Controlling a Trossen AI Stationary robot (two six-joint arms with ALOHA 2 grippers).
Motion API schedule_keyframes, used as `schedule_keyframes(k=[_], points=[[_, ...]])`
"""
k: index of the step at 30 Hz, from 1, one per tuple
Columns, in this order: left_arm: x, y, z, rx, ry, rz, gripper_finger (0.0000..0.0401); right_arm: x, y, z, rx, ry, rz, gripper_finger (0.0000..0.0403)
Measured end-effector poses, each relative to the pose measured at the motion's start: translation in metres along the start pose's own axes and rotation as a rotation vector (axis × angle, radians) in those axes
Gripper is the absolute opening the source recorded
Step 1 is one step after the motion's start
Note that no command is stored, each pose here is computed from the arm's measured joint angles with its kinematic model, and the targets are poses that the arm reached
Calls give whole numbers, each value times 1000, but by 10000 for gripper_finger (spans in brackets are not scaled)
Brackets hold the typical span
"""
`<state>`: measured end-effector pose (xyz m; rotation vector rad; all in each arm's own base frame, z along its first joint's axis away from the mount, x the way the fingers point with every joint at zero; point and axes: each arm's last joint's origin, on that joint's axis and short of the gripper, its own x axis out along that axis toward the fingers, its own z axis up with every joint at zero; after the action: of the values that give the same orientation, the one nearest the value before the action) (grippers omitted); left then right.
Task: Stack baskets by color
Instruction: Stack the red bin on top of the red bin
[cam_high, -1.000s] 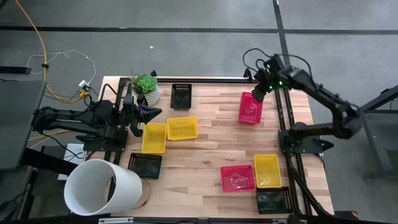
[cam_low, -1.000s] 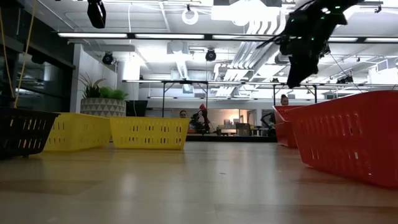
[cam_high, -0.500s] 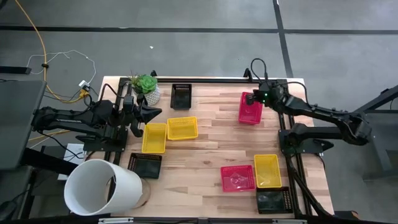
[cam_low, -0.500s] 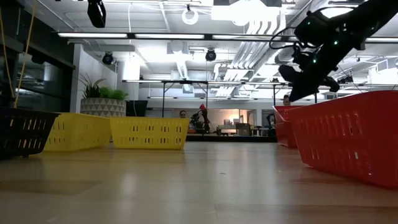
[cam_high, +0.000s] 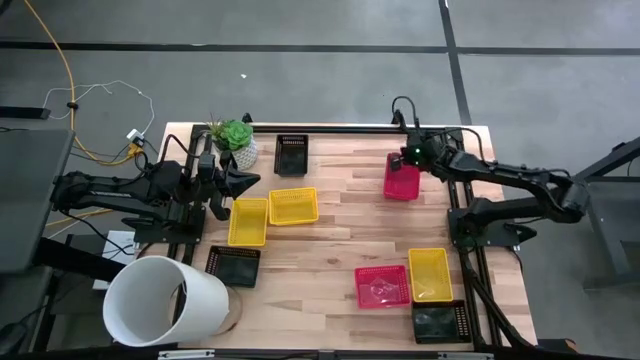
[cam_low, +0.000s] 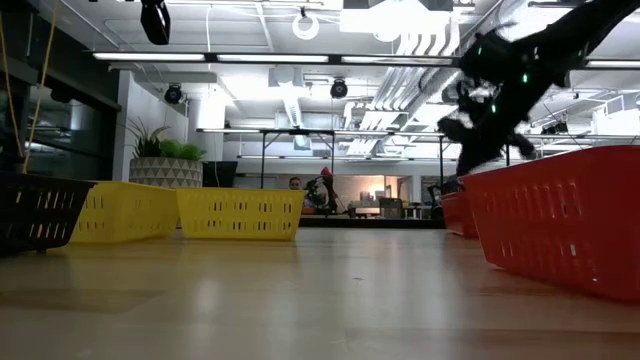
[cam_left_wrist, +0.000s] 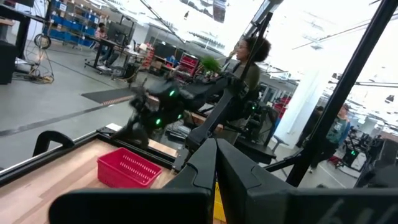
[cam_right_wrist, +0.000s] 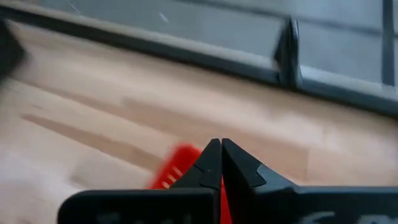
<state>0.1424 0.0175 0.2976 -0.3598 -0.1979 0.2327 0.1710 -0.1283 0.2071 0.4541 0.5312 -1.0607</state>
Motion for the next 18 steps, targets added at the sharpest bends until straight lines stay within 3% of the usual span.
schedule_keyframes(k=[4, 7, 12, 18], points=[[0, 0, 0, 8, 0, 0, 0, -40, 13, 27, -55, -129, 183, 0], [0, -1, 0, 49, 2, -8, 0, -75, 23, 42, -79, -210, 436, 0], [0, -1, 0, 55, 4, -11, 0, -114, 38, 45, -129, -276, 803, 0], [0, -1, 0, 106, 3, -11, 0, -132, 56, 32, -162, -236, 950, 0]])
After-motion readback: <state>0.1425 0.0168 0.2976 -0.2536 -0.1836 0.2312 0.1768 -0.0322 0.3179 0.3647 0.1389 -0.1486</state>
